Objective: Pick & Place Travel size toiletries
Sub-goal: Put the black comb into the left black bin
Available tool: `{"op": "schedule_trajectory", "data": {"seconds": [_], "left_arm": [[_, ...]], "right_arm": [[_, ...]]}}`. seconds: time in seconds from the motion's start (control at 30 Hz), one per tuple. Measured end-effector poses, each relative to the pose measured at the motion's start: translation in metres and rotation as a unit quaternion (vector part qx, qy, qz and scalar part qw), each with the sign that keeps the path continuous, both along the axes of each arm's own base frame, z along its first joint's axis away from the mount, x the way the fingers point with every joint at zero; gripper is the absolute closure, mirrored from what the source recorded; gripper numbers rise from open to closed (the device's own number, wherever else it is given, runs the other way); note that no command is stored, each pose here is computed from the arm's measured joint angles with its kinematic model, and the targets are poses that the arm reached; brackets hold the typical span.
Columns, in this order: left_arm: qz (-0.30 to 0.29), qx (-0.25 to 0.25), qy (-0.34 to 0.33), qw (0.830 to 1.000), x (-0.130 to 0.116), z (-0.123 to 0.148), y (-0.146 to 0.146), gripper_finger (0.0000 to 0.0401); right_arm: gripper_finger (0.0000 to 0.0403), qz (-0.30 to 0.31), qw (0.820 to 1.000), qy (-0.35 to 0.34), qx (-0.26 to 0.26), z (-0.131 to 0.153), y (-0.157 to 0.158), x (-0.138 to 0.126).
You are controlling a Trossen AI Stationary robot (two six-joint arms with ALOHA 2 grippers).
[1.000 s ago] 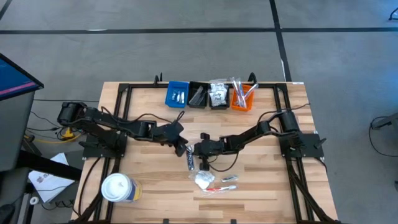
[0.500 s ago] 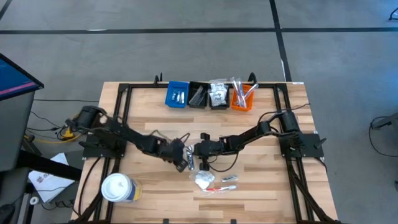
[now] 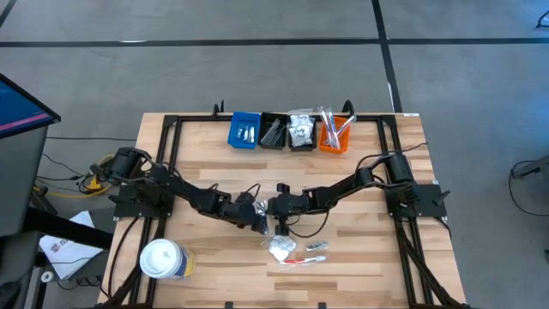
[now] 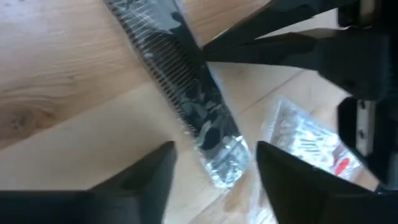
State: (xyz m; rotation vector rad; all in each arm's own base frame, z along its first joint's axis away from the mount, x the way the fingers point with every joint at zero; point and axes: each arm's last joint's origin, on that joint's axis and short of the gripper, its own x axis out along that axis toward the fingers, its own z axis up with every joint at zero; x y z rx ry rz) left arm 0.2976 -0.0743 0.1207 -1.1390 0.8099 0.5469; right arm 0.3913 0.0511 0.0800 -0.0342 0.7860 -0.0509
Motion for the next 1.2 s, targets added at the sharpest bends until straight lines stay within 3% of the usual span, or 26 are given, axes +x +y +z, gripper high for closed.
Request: {"op": "schedule_trajectory", "data": {"seconds": [0.1,0.2,0.77,0.97,1.2], "left_arm": [[0.014,0.02,-0.011,1.0,0.001,0.0,0.001,0.0133],[0.021,0.033,-0.027,0.999,0.003,0.002,0.002,0.0107],[0.02,0.083,-0.083,0.993,0.012,0.005,0.005,0.0106],[0.011,0.075,-0.082,0.994,0.011,0.004,0.003,0.017],[0.011,0.075,-0.068,0.995,0.013,-0.005,0.002,0.0329]], "right_arm": [[0.0403,0.001,1.0,0.001,-0.001,0.0,0.0,0.0],[0.0403,0.001,1.0,0.001,-0.001,0.0,0.0,0.0],[0.0403,-0.001,1.0,-0.001,0.002,0.0,-0.001,0.0],[0.0403,-0.001,1.0,-0.001,0.002,0.0,-0.002,0.0],[0.0403,-0.001,1.0,-0.001,0.002,0.0,-0.002,0.0]]}}
